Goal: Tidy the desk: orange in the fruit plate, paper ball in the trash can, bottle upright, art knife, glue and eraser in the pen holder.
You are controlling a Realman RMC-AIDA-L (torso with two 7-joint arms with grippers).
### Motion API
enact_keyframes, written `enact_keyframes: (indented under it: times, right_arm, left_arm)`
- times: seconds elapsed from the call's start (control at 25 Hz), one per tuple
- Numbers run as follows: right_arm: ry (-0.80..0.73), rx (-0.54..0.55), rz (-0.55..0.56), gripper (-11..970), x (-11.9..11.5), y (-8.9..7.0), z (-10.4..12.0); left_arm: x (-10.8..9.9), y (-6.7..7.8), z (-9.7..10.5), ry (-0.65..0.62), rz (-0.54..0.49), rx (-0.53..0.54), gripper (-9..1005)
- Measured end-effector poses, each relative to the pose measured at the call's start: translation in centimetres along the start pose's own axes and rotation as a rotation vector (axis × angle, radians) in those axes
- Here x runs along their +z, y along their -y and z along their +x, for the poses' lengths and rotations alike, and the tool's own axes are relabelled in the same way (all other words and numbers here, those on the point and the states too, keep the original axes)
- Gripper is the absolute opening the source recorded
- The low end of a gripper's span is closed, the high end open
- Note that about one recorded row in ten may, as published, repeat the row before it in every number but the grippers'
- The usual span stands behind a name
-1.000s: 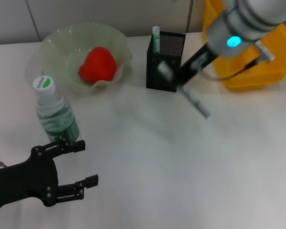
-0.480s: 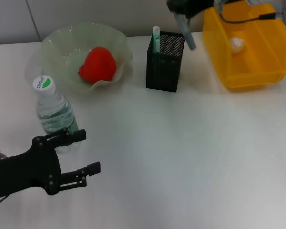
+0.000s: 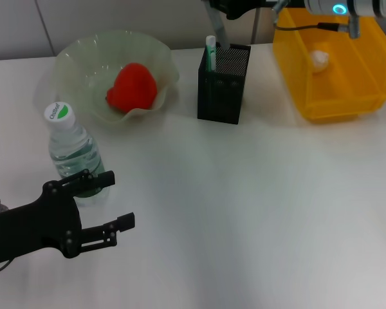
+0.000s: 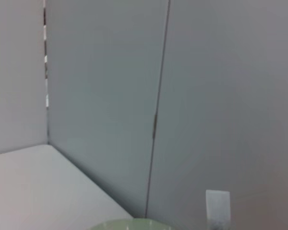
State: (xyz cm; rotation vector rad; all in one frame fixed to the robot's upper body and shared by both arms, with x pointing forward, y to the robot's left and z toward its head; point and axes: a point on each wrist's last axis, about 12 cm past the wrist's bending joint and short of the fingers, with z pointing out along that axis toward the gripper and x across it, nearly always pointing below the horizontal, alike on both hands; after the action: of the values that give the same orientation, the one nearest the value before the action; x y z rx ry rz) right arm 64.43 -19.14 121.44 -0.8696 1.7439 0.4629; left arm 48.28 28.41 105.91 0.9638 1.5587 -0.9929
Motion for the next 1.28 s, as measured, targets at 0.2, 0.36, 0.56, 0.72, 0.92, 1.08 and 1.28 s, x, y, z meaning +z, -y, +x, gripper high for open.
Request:
enact_keyframes:
  times: [0.2,0.36,0.56,0.72,0.92,1.08,1.28]
  right_arm:
    - [-0.028,-0.006,0.02,134,0.7,0.4,1.5]
    - [-0.046,0.006,0.025,134,1.0,0.5,2.3]
    - [-0.069,0.016,0.026,149,1.5,0.6,3.5]
    - [-0.057,0.021,0.025,180,1.7,0.6,3.9]
    - [-0.042,0.03,0.027,218,1.5,0.8,3.7]
    - [-0.038,0.031,0.021,331,1.4,0.8,3.5]
    - [-0.011,0.053,-0.06,534,-1.8,0.4,2.9]
  left_arm:
    - [0.1,-0.2,-0.1,-0.003,-0.006,-0.008,844]
    - [0.2,-0.3,-0.2,-0.003,-0.005,-0.01,844]
    - [0.3,-0.3,-0.2,-0.007,-0.005,-0.012,844]
    - [0.3,-0.4,-0.2,-0.009,-0.006,-0.012,844]
    - [0.4,-0.4,-0.2,-0.011,-0.004,-0.013,844]
    - [0.4,-0.4,-0.2,-0.01,-0.003,-0.013,844]
    - [0.4,-0.4,-0.2,-0.01,-0.003,-0.013,844]
